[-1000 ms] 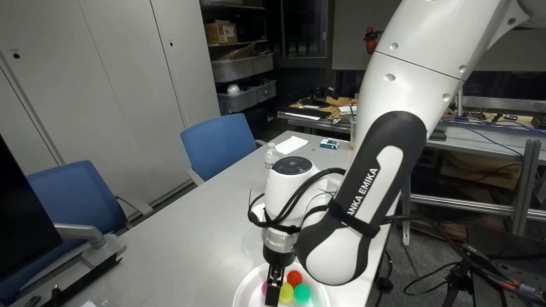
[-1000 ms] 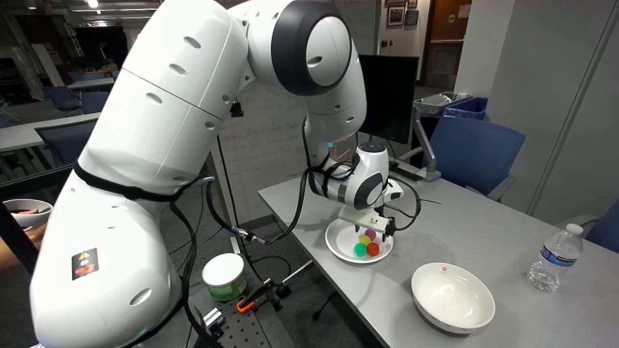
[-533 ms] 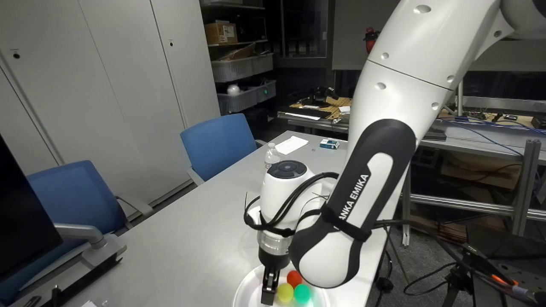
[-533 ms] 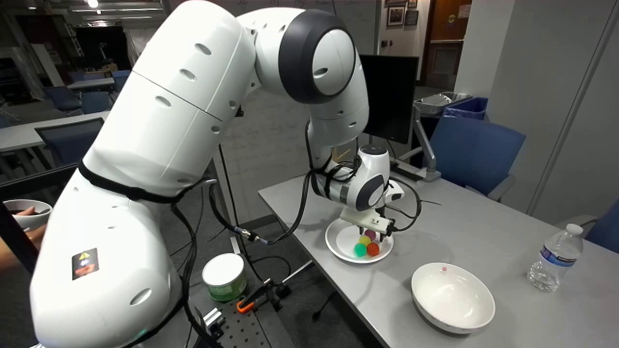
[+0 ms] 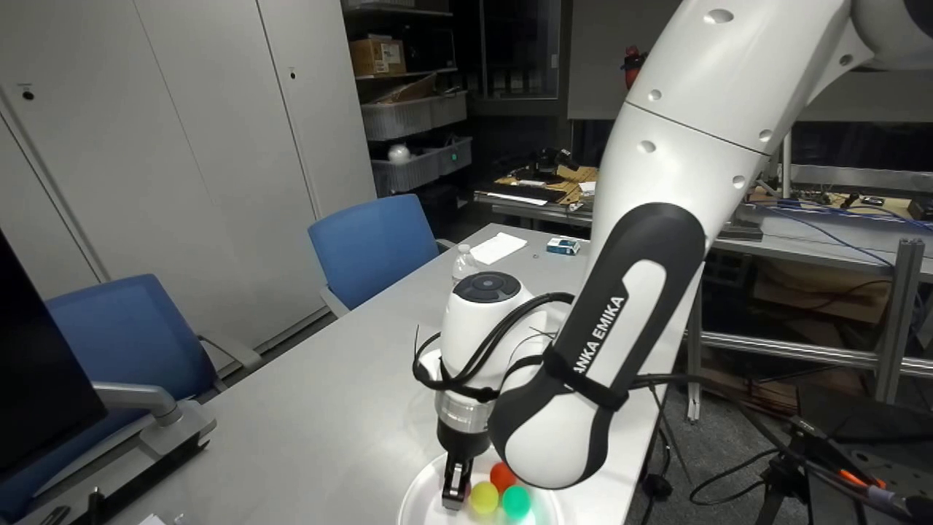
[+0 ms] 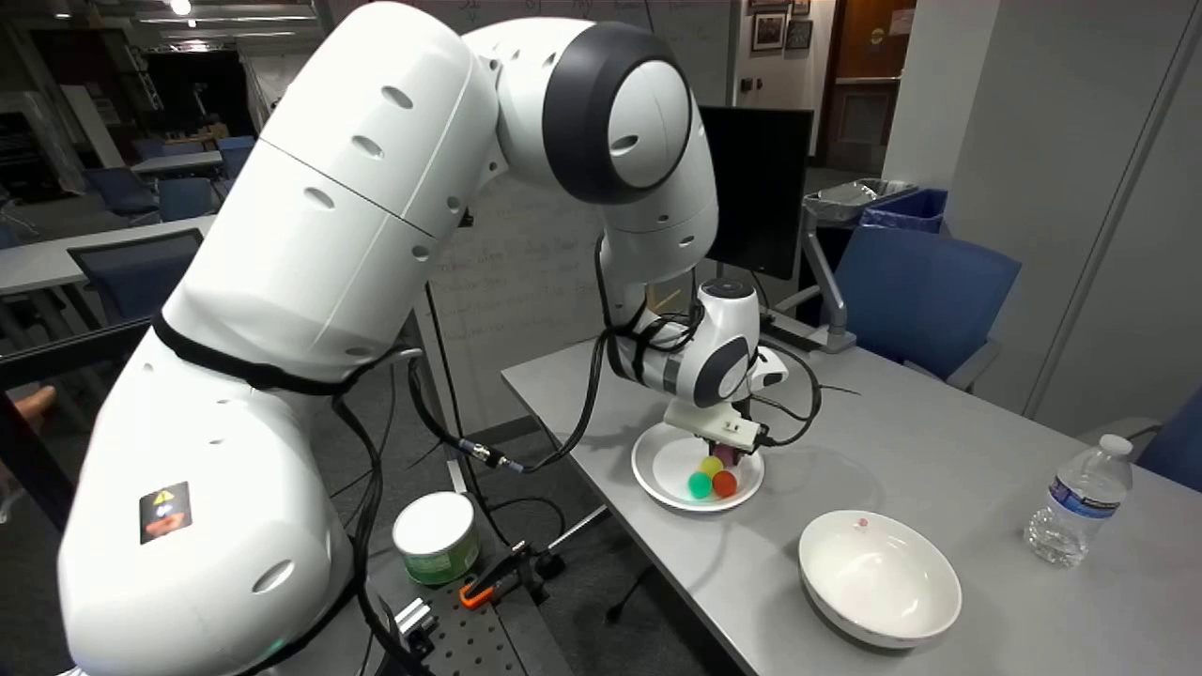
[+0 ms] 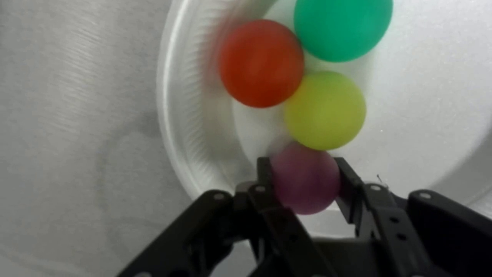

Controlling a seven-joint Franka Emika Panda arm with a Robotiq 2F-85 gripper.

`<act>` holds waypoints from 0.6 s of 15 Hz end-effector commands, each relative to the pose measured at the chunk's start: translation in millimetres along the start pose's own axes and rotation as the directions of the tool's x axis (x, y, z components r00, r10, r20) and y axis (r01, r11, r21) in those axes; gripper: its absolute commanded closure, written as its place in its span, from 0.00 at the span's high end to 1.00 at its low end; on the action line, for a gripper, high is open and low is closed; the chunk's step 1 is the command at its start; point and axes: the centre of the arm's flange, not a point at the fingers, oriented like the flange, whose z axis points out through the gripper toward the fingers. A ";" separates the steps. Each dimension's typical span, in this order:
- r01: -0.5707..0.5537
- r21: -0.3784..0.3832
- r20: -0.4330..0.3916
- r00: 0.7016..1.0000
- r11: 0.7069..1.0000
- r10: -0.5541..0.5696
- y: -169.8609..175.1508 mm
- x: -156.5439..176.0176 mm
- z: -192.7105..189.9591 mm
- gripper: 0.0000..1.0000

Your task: Put the purple ball in the white bowl

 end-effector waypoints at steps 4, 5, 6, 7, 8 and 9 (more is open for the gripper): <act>0.014 -0.029 -0.050 0.999 0.999 -0.015 6.0 13.7 -56.0 0.17; 0.008 -0.043 -0.057 0.998 0.999 -0.010 9.3 13.9 -67.6 0.17; 0.002 -0.058 -0.065 0.998 0.998 -0.006 12.9 14.0 -76.8 0.17; -0.012 -0.079 -0.071 0.997 0.997 0.006 18.0 11.5 -85.8 0.17; -0.036 -0.092 -0.078 0.997 0.995 0.029 25.0 7.7 -92.8 0.17; -0.062 -0.107 -0.084 0.995 0.992 0.053 33.4 1.3 -98.5 0.17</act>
